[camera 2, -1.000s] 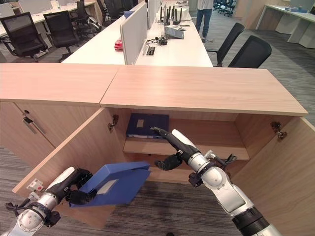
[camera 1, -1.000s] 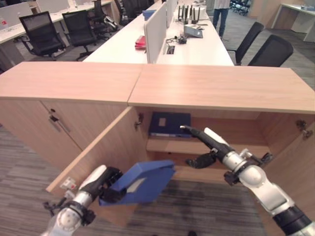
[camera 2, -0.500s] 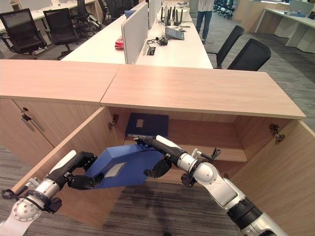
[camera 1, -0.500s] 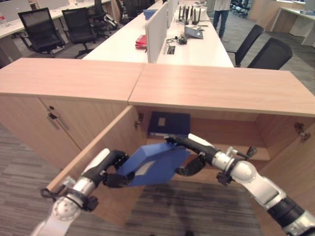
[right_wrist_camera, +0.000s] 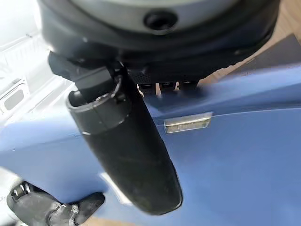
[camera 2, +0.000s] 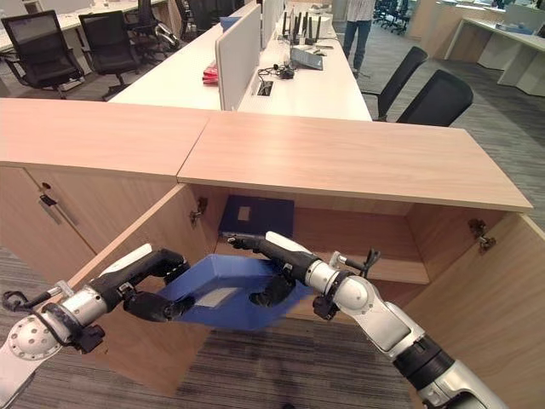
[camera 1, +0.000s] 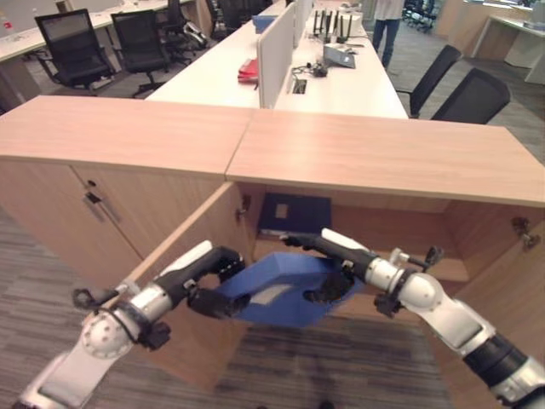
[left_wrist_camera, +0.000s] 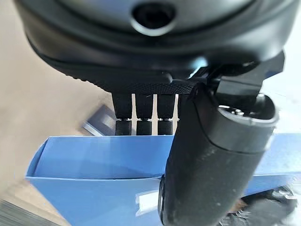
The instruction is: Put the empty folder in the office cabinet
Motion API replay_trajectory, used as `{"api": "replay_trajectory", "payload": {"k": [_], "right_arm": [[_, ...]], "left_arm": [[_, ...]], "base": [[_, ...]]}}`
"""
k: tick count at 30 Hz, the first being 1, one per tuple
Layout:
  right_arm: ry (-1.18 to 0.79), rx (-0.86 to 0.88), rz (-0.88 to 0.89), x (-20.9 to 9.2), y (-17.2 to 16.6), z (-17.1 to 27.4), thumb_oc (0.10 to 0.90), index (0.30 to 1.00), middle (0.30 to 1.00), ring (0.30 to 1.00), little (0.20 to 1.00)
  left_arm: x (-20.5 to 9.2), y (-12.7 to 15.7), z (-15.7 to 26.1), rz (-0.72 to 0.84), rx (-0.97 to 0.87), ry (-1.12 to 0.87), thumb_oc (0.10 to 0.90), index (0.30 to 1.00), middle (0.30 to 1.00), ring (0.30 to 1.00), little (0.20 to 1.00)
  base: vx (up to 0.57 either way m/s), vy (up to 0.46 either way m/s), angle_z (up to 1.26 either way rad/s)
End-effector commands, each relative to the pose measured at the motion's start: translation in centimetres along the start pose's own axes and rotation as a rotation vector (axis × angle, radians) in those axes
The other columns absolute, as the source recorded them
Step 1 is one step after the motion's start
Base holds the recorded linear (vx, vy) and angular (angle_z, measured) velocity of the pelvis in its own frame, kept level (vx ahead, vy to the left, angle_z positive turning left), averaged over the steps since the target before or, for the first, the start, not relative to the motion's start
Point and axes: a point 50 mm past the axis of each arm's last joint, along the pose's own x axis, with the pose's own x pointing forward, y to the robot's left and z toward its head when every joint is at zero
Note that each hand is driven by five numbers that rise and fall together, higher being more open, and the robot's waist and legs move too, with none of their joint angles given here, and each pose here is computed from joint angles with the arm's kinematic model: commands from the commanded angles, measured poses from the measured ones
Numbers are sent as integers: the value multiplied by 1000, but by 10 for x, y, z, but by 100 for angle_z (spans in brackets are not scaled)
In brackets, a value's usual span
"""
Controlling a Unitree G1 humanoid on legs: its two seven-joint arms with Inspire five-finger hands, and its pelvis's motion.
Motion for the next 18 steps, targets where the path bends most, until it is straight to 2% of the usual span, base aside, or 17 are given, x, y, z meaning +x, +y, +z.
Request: {"api": "replay_trajectory", "payload": {"k": [1,5,6,8,9,10,11,12,15,18], "right_arm": [[-226,-91,0,23,-10,44,800,900,900,900,900],[-203,-61,7,27,-4,37,800,900,900,900,900],[-193,-99,-13,27,-5,37,800,900,900,900,900],[-184,-64,35,23,2,31,800,900,900,900,900],[-184,-64,35,23,2,31,598,596,596,596,596],[-182,20,90,20,14,28,400,300,300,300,300],[-181,20,91,20,14,27,400,300,300,300,300],[-134,98,120,21,27,14,400,300,300,300,300],[-125,113,111,14,26,10,400,300,300,300,300],[-115,191,178,7,34,5,400,300,300,300,300]], "left_arm": [[15,26,78,71,-7,-474,400,300,300,300,300],[16,25,83,64,-25,-499,400,300,300,300,300],[15,29,86,64,-23,-510,400,300,300,300,300],[14,32,91,67,-45,-541,400,300,300,300,300],[14,32,91,67,-45,-541,400,300,300,300,300],[16,31,92,77,-80,-564,400,300,300,300,300],[16,31,92,77,-80,-565,400,300,300,300,300],[20,24,90,78,-106,-573,400,300,300,300,300],[16,24,90,65,-87,-567,400,300,300,300,300],[15,27,90,80,-100,-579,400,300,300,300,300]], "base": [[0,0,0],[0,0,0],[0,0,0],[0,0,0],[0,0,0],[0,0,0],[0,0,0],[0,0,0],[0,0,0],[0,0,0]]}}
